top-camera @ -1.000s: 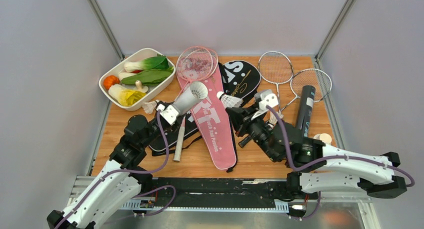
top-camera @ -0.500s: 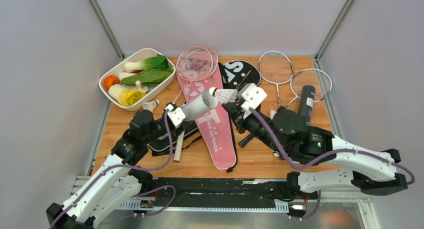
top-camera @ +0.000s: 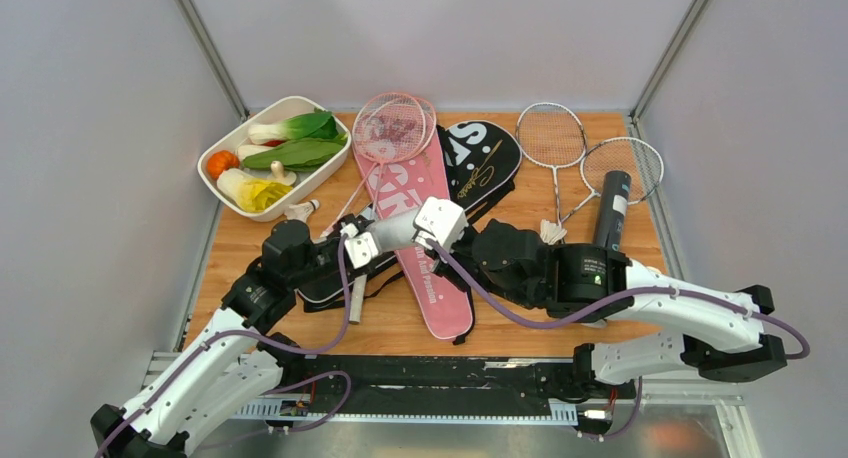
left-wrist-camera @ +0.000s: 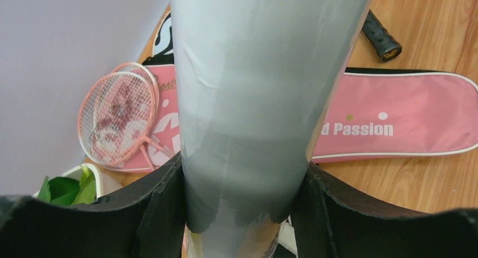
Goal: Pack up the badminton gear
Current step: Place the shuttlecock at the shuttle tube.
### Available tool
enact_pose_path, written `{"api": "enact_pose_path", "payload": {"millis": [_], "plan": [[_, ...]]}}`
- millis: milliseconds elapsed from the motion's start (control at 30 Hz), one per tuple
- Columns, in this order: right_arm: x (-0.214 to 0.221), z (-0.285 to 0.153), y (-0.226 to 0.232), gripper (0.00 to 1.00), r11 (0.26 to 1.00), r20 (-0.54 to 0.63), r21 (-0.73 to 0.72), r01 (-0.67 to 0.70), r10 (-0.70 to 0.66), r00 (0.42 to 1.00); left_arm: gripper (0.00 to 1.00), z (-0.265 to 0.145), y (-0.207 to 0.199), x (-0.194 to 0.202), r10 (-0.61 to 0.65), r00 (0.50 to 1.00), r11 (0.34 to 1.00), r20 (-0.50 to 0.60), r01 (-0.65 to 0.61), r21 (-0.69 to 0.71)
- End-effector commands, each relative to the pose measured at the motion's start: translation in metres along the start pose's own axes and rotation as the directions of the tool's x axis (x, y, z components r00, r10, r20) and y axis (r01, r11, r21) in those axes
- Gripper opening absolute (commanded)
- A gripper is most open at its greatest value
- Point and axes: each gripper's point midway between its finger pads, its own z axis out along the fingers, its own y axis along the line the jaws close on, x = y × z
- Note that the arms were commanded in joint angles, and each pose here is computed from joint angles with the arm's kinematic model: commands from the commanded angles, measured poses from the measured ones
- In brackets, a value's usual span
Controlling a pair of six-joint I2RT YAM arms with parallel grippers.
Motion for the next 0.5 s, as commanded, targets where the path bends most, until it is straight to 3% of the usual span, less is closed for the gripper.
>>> {"api": "enact_pose_path", "payload": {"millis": [0, 167, 333, 467], "plan": [[-0.006, -0.011, 0.004, 0.0, 0.999, -0.026, -0.048, -0.011, 0.01, 1.0, 0.0, -0.004, 0.001, -0.038, 0.183, 0.974, 0.982, 0.133, -0.189, 0.031], [-0.001, -0.033, -0.007, 0.0, 0.999, -0.036, -0.043, 0.001, -0.002, 0.999, 0.0, -0.002, -0.004, -0.033, 0.292, 0.944, 0.953, 0.152, -0.3, 0.033], [-0.006, -0.061, -0.001, 0.0, 0.988, 0.037, -0.138, -0.067, 0.073, 0.997, 0.0, 0.0, -0.009, -0.033, 0.294, 0.94, 0.951, 0.172, -0.306, 0.048], [0.001, -0.058, 0.015, 0.0, 0.972, 0.052, -0.214, -0.1, 0.114, 0.992, 0.0, 0.003, -0.011, -0.035, 0.278, 0.943, 0.953, 0.181, -0.294, 0.068]]}}
